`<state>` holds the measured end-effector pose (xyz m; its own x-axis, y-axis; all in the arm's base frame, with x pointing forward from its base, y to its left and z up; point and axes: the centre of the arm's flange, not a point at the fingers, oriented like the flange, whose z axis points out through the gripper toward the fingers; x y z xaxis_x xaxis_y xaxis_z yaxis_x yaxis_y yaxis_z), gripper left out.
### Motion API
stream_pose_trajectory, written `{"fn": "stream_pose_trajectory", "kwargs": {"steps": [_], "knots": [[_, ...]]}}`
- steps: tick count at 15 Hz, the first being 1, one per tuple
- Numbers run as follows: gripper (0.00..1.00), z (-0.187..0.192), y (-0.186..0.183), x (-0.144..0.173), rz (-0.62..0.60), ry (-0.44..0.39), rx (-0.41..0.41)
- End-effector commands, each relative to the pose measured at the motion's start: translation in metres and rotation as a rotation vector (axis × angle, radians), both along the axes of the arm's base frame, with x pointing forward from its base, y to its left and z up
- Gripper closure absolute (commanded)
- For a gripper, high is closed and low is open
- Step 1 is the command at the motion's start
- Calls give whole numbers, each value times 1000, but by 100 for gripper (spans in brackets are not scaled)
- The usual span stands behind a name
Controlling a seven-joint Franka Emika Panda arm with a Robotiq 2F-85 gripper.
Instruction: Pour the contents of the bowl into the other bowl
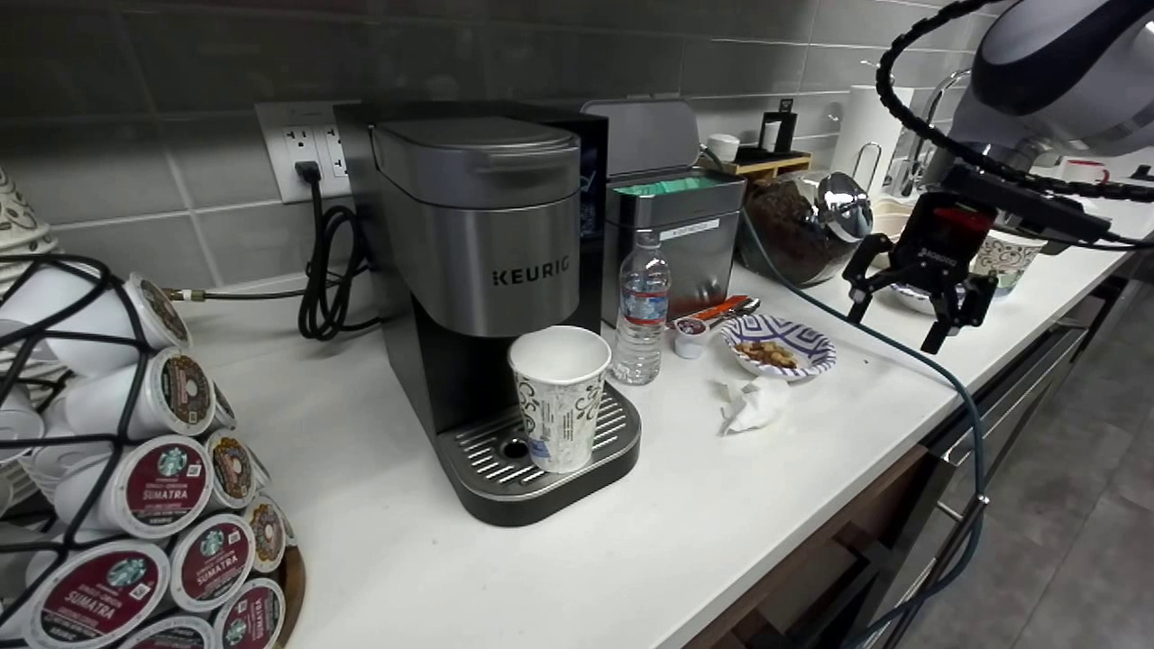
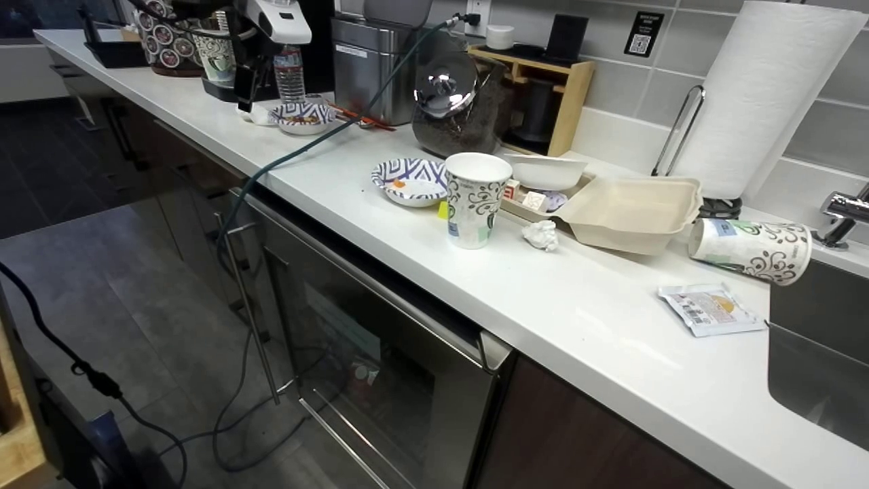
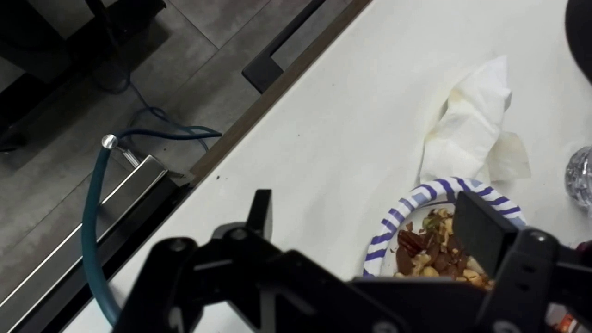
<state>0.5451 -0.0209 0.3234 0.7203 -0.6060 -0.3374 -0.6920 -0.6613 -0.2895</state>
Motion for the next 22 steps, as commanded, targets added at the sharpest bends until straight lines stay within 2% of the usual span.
{"fn": "stream_pose_trajectory", "kwargs": {"steps": [1,6,8,10,13,15,18,20,21,22], "knots": [[0,0,3,1,-22,-57,44],[0,-16,-4,15,-90,-272,258],[0,-21,-10,16,-68,-360,303],[0,-26,-18,17,-18,-411,301],[0,-25,-31,12,75,-486,247],[0,-20,-37,13,76,-614,218],[0,-21,-38,18,58,-759,203],[0,-30,-41,21,45,-735,168],[0,-15,-43,23,59,-724,193],[0,-18,-44,23,57,-722,184]]}}
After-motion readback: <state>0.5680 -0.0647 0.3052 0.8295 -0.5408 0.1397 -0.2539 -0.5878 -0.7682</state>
